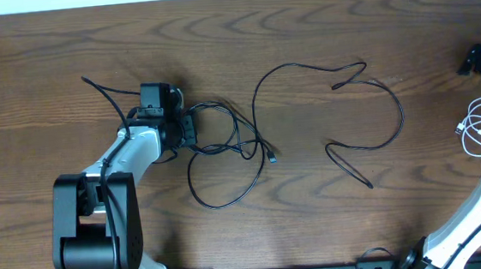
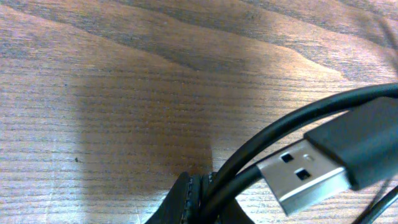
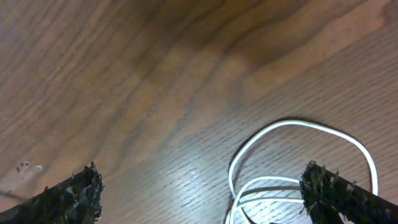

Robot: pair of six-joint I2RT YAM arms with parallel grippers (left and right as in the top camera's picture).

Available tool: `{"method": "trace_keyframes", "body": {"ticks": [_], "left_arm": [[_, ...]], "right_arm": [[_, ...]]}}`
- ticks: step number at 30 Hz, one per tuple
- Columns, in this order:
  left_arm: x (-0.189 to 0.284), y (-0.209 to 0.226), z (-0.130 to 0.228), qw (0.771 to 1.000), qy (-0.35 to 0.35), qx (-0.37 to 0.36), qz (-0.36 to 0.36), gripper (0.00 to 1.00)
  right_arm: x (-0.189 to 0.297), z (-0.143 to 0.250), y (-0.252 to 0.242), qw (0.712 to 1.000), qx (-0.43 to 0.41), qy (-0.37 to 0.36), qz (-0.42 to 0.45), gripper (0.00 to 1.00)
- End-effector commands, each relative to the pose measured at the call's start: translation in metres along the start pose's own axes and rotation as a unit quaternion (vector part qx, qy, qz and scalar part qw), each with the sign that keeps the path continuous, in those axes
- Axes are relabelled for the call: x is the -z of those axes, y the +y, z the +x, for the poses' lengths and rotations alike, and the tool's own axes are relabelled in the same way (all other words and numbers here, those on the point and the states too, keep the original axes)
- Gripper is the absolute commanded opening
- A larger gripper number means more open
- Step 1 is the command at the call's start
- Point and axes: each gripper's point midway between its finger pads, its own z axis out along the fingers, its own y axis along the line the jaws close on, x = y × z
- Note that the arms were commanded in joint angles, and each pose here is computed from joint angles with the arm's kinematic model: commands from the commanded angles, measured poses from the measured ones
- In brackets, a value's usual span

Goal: Untangle cables
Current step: 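Open the right gripper, releasing the white cable at the right edge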

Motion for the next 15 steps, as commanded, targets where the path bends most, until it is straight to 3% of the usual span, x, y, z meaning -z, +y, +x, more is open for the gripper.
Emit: {"method": "trace_keyframes", "body": {"ticks": [1, 6, 10, 15], "left_arm": [[-0.001, 0.001, 0.003, 1.000, 0.003, 0.004, 0.001, 0.08], [-0.001, 0.001, 0.003, 1.000, 0.003, 0.004, 0.001, 0.08], [-0.001, 0.001, 0.003, 1.000, 0.004, 0.004, 0.001, 0.08], [-0.001, 0.001, 0.003, 1.000, 0.004, 0.004, 0.001, 0.07]], "right_arm": [[-0.004, 0.001, 0.007, 0.999, 0.028, 0.002, 0.037, 0.99], [-0.016, 0.024, -0.003, 0.997, 0.029, 0.035, 0.064, 0.87], [-0.030, 0.049, -0.036, 0.990, 0.019, 0.066, 0.122, 0.87], [-0.048, 0.078, -0.071, 0.985, -0.054, 0.088, 0.141, 0.88]]}}
